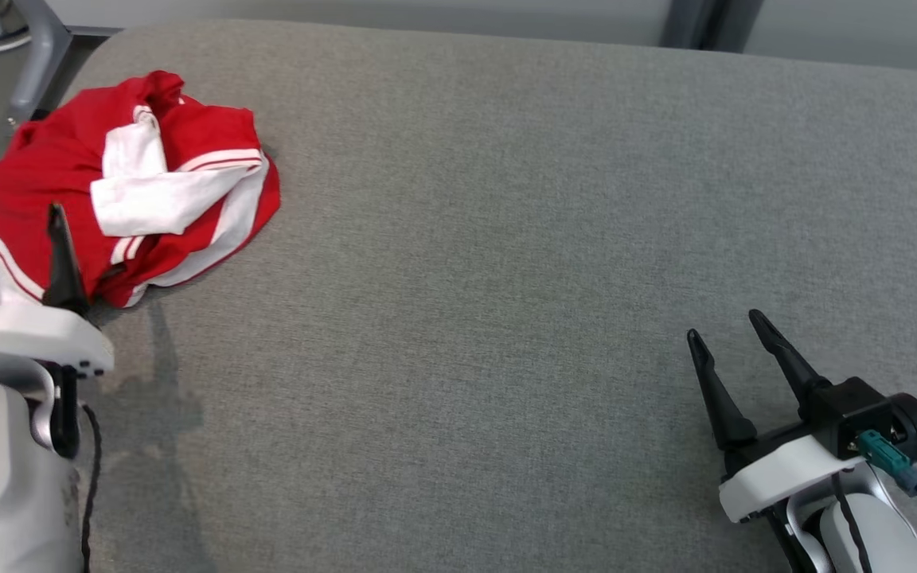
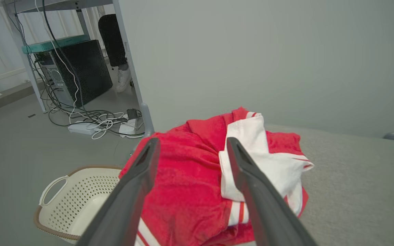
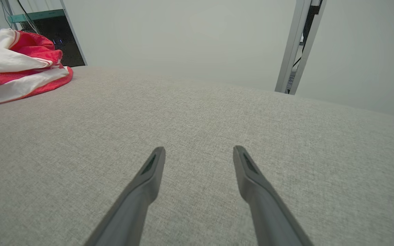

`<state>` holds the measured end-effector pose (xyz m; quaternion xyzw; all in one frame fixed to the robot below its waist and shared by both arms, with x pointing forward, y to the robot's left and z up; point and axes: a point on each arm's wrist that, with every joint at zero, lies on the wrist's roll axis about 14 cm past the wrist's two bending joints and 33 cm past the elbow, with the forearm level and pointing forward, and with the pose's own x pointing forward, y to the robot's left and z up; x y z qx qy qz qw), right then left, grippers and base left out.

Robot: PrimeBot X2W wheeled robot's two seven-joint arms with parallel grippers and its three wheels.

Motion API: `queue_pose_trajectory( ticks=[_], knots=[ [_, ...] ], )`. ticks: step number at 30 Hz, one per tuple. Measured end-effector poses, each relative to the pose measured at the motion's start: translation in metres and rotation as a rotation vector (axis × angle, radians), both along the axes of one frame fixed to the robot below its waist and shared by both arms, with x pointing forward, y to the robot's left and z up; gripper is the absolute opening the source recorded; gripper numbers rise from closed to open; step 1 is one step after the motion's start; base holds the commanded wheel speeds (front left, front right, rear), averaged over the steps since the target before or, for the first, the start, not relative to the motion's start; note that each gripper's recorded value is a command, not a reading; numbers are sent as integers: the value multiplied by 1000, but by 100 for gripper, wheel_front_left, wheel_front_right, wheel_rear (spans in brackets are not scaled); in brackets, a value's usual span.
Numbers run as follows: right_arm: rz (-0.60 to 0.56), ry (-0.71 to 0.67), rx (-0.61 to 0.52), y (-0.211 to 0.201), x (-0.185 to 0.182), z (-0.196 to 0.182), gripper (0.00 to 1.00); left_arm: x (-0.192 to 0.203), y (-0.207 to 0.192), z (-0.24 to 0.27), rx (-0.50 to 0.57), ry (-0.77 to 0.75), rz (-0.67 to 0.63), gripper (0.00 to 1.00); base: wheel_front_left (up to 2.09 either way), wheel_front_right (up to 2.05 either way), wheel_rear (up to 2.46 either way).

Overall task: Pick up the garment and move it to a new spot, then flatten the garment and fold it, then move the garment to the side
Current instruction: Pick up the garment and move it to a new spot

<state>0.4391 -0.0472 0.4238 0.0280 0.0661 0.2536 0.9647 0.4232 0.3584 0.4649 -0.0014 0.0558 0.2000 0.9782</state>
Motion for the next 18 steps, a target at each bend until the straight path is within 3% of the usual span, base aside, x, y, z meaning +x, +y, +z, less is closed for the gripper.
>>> queue_pose_trajectory(
  ticks=[10,18],
  knots=[
    [-35,28,-6,-17,12,-17,100,75,-6,-19,20,109,-96,100,0,0,0],
    [-69,53,-16,-30,18,-30,100,95,-11,-65,-25,356,-123,100,0,0,0]
  ],
)
